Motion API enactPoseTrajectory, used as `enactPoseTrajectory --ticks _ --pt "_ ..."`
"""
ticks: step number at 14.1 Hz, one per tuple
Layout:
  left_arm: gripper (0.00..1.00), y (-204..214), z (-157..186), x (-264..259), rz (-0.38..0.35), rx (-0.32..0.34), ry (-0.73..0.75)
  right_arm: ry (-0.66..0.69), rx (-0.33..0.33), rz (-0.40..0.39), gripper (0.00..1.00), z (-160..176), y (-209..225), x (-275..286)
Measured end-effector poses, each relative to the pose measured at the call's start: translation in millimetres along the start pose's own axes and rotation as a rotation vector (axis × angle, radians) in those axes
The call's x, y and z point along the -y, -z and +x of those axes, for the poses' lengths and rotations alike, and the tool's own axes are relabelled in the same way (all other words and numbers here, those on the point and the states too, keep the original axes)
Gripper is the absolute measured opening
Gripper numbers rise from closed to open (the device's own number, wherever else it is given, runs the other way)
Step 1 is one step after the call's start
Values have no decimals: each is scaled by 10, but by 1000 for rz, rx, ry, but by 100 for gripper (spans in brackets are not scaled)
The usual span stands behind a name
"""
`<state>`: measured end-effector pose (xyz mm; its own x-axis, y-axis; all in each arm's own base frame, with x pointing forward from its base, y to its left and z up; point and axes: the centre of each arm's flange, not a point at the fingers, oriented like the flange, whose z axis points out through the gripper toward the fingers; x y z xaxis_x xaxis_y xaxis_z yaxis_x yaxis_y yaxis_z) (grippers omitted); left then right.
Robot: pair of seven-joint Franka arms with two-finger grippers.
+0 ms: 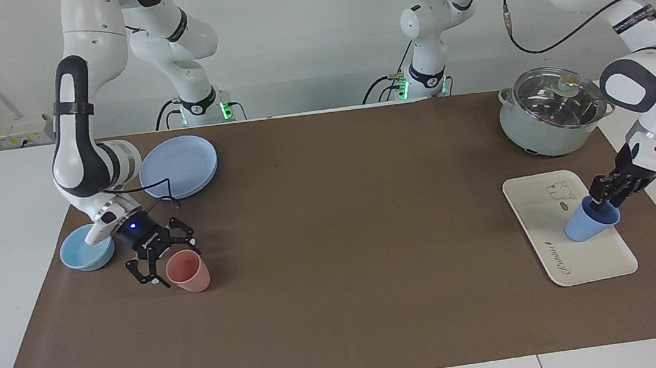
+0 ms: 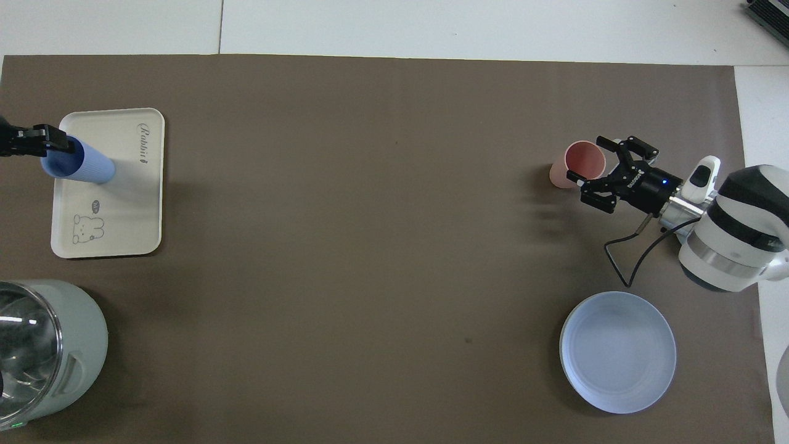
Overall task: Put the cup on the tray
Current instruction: 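Lower the cup onto the tray with the left gripper, then open the left gripper while the right gripper returns to rest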
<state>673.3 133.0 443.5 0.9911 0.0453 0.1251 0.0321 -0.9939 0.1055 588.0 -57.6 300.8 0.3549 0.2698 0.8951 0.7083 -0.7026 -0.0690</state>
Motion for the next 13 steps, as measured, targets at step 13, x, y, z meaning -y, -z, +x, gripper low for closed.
enactPoseTrajectory --ticks 13 --pt "63 1266 -417 -1962 63 171 -165 -58 361 -41 100 1213 854 210"
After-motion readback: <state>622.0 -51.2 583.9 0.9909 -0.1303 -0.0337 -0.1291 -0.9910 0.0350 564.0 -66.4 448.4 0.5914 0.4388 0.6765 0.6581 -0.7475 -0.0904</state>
